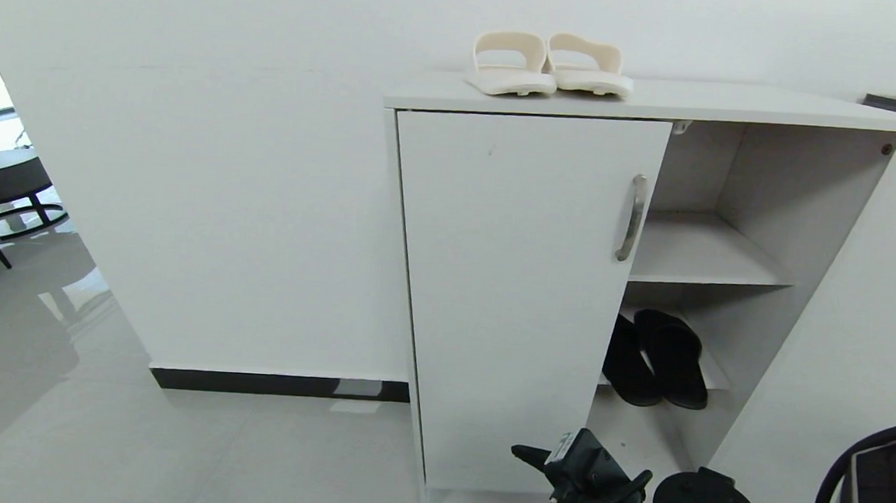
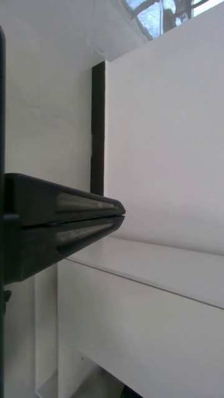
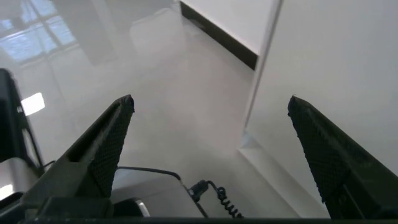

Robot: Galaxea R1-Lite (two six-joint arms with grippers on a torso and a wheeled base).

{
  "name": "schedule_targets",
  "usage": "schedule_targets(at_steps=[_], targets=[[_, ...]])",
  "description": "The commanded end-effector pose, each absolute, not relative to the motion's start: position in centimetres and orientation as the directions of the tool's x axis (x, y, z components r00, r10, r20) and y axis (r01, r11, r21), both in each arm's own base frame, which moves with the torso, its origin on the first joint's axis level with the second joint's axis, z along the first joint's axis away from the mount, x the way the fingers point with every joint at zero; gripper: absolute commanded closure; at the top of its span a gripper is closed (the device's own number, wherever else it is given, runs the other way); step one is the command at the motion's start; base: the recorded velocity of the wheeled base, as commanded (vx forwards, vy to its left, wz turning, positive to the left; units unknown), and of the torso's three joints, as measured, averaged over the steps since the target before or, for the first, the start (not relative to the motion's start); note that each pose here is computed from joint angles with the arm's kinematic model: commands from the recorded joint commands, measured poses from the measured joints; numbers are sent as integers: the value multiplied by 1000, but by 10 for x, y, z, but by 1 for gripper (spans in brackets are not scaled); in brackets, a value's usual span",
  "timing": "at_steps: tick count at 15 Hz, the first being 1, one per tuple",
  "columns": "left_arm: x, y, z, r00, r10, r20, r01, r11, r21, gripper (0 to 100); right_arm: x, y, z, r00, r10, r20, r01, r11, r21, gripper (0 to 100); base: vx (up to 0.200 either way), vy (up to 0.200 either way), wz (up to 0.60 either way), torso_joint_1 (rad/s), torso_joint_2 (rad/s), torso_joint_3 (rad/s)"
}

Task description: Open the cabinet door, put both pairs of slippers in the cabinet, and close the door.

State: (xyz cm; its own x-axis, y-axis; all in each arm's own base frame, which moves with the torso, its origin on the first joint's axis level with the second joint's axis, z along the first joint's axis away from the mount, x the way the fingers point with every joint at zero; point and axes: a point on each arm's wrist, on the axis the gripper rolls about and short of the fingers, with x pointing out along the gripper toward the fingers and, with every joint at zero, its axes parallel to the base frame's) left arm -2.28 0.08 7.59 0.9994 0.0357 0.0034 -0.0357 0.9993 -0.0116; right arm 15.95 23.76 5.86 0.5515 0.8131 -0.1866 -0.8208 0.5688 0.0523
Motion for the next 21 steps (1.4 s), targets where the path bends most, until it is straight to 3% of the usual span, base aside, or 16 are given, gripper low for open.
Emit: schedule_targets(at_steps=[1, 6, 21], targets=[[-23, 1, 76, 999, 38, 3, -38, 999, -12, 100, 159, 238, 58, 550, 814, -188, -822, 567, 53, 0, 0, 0, 0, 0, 0, 0], [-23, 1, 76, 999, 37, 3, -37, 999, -12, 100, 159, 238, 58, 551, 813, -188, -821, 568, 53, 0, 0, 0, 0, 51, -177, -185], [-23, 1, 76, 999, 35, 3, -35, 999, -12, 100, 158, 239, 58, 546, 817, -186, -825, 563, 51, 0, 0, 0, 0, 188, -489, -289]])
